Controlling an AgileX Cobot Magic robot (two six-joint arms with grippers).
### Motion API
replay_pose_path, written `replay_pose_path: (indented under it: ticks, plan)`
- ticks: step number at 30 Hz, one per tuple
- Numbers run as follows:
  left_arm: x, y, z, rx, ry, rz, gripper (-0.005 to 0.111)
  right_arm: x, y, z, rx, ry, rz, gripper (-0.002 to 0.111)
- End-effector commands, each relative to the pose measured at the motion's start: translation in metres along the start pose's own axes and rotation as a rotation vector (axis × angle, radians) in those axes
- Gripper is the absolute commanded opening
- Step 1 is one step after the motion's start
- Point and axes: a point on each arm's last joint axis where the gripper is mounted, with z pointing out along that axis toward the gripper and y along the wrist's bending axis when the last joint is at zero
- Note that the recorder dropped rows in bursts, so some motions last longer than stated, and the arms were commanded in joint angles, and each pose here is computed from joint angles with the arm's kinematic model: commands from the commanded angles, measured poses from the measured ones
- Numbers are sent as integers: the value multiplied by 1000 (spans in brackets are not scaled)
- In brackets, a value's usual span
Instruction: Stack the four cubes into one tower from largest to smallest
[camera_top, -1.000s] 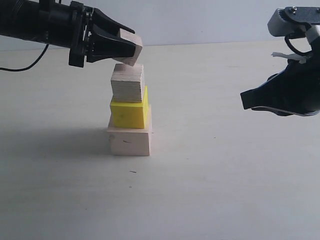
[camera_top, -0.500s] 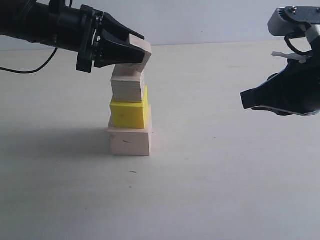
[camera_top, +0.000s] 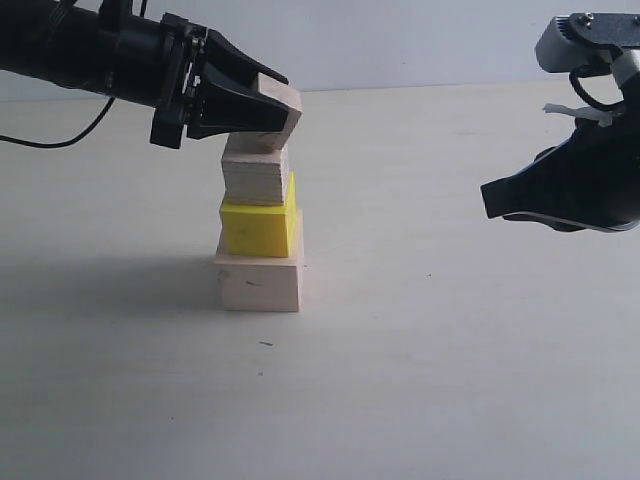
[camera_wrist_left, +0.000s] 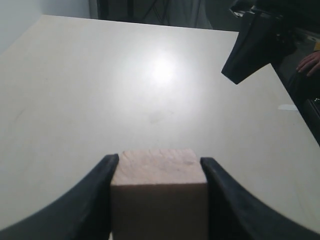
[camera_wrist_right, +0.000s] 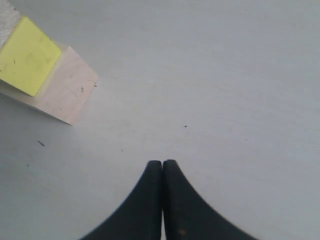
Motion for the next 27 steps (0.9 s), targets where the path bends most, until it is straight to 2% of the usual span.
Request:
replay_pose_path:
  ticks: [1,27]
  plan:
    - [4,-2,0,16,22,-15,0,0,0,0,0,-8,-9,0]
    - [10,-4,-1,39,85,22,0,0,0,0,0,-6,-17,0]
